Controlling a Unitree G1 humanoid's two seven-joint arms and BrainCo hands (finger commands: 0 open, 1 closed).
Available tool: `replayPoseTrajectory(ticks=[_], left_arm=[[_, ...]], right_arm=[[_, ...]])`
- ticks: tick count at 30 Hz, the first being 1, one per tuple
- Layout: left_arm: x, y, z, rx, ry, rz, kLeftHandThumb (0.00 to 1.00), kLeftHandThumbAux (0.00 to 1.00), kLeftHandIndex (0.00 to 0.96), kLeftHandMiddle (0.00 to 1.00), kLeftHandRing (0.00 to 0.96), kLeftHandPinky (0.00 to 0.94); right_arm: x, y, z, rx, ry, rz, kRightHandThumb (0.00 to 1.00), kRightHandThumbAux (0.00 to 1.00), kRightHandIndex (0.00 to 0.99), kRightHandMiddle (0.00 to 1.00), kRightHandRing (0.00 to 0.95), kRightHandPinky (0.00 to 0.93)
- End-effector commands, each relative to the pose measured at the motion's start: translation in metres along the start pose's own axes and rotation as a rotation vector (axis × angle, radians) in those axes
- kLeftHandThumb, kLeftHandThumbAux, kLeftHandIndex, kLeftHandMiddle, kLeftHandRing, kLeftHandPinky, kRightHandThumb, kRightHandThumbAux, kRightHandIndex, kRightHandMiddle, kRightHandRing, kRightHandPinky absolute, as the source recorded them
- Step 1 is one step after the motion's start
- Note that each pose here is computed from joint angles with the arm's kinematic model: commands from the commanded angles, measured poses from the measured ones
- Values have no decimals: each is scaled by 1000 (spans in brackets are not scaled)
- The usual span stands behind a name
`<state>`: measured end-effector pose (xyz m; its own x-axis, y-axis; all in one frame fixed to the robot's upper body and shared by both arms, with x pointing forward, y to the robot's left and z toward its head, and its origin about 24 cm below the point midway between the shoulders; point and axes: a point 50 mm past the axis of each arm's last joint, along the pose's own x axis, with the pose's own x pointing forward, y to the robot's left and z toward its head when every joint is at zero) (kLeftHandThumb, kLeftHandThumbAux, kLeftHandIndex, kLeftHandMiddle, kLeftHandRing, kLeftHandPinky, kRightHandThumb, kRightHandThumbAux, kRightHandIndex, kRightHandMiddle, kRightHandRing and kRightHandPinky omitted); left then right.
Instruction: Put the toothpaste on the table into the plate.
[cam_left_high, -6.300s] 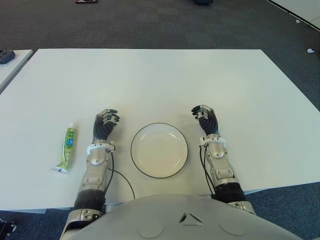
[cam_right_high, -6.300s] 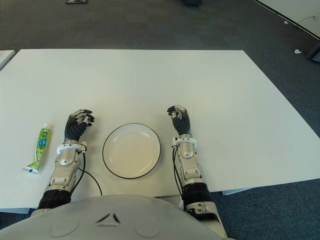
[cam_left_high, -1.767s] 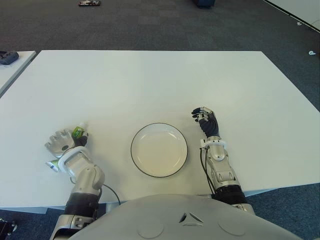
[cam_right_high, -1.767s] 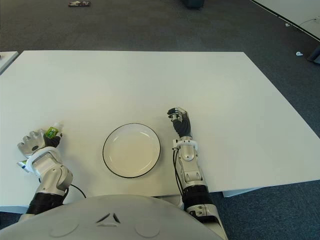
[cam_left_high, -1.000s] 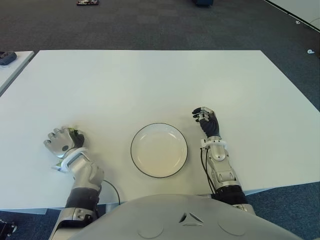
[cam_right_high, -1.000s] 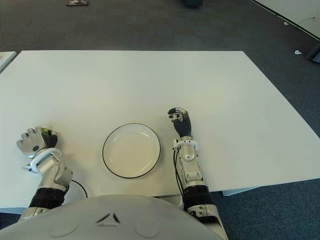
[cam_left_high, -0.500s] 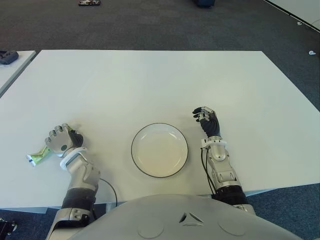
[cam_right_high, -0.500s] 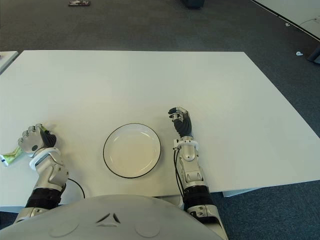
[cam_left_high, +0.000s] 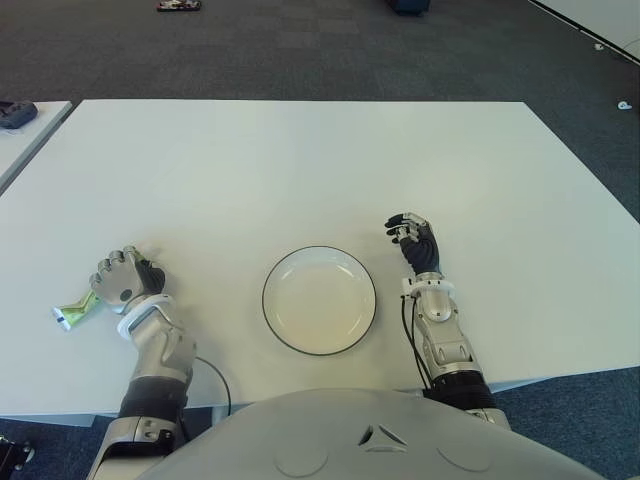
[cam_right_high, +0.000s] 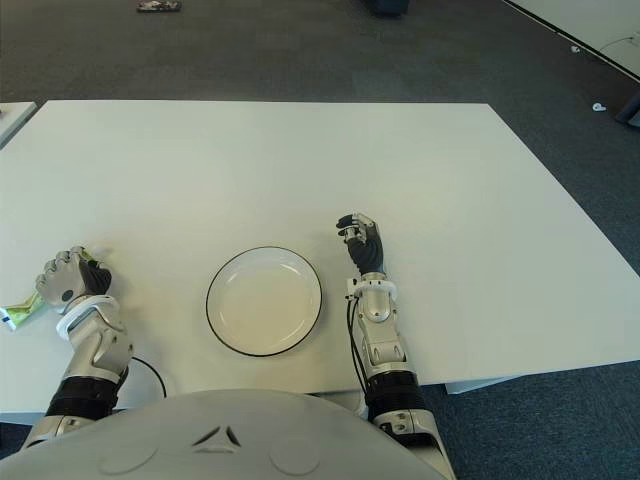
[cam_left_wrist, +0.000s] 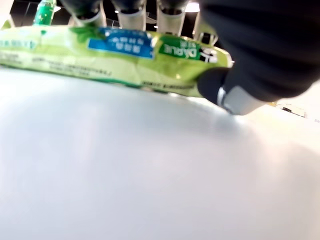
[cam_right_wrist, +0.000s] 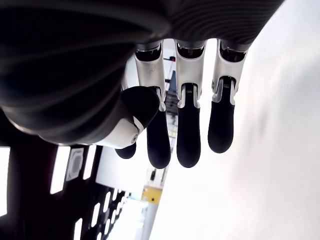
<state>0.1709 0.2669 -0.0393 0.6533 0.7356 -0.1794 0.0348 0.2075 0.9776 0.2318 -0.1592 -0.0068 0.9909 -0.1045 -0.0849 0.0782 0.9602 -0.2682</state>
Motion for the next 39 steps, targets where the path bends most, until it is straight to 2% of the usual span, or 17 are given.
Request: replayPoseTrajectory(ticks=[1, 16, 21, 25, 30, 33, 39], left_arm=[[-20, -33, -10, -22, 44, -233, 701, 716, 440, 819, 811, 826], [-17, -27, -5, -31, 6, -208, 701, 715, 440, 822, 813, 825], [-15, -19, 5, -54, -29, -188, 701, 715, 440, 820, 811, 821], [-17, 1, 22, -102, -101, -173, 702, 715, 440, 817, 809, 817], [-24, 17, 34, -155, -196, -167, 704, 715, 440, 816, 806, 813], [-27, 21, 37, -178, -236, -160, 705, 716, 440, 815, 805, 809], [-33, 32, 48, -281, -379, -129, 708, 715, 440, 814, 801, 793]], right_arm=[[0, 0, 0, -4, 8, -10, 838, 692, 408, 466, 460, 461], [0, 0, -1, -4, 4, -7, 837, 693, 405, 467, 460, 469], [0, -1, -1, -6, 4, -7, 838, 692, 410, 465, 460, 471], [0, -1, -1, -1, 4, -7, 839, 691, 414, 463, 459, 472], [0, -1, -1, 7, -1, -7, 839, 691, 417, 462, 459, 474], [1, -1, -2, 8, -1, -8, 839, 690, 418, 462, 458, 473], [1, -1, -2, 0, 6, -11, 839, 690, 418, 461, 448, 451]])
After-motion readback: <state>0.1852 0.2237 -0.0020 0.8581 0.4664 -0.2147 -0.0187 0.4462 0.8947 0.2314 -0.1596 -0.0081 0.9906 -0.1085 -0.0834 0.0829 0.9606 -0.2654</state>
